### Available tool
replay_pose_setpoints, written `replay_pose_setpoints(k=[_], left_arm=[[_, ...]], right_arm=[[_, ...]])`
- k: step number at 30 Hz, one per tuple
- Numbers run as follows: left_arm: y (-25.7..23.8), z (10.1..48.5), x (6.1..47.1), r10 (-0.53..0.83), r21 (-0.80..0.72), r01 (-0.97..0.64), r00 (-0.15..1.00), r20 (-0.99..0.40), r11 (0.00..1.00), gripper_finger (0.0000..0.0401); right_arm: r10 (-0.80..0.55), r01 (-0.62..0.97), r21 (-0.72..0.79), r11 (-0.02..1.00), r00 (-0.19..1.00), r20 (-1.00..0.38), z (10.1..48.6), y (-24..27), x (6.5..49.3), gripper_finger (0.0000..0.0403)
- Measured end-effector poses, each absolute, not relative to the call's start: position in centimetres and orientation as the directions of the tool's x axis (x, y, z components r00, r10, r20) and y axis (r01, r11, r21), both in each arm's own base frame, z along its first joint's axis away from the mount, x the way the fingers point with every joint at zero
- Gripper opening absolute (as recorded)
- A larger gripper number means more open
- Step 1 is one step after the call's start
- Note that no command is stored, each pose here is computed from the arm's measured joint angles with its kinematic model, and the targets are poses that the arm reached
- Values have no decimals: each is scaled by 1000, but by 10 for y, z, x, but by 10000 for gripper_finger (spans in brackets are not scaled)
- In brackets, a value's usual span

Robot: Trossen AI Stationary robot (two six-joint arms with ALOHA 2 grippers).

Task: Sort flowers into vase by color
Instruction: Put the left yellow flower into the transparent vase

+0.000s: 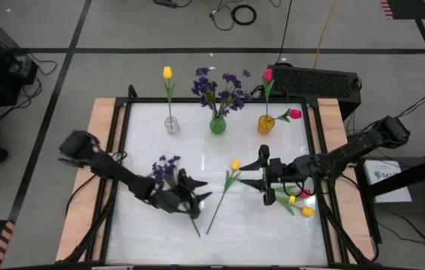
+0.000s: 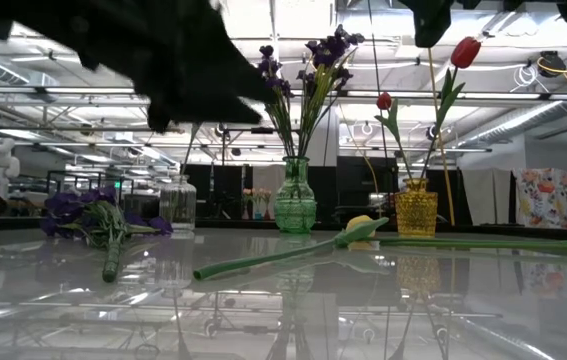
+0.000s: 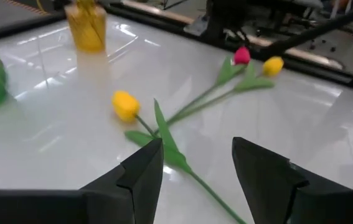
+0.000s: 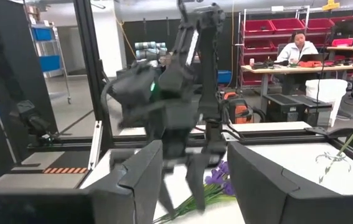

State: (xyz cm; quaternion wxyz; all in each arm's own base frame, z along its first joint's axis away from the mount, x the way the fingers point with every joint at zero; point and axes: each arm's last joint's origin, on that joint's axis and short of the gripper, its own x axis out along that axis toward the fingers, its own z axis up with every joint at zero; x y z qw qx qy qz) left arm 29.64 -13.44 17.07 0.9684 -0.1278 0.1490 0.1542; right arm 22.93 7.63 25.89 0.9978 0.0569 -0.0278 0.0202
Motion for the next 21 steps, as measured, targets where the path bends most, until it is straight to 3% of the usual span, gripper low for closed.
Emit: replay_pose_setpoints(k=[11,16,21], left_arm=[[-163,127,364,381,-116,-450,846,-373,885,199],[-170,123,387,436,-45,-512,772,-462,858,199],[-170,119,396,410,-88,-541,724,-554,836,199]], right_arm=[[12,-17,103,995,999,41,257,76,229,173],[12,-15,102,995,999,35,257,76,229,173],[12,-15,101,995,999,34,256,76,229,173]])
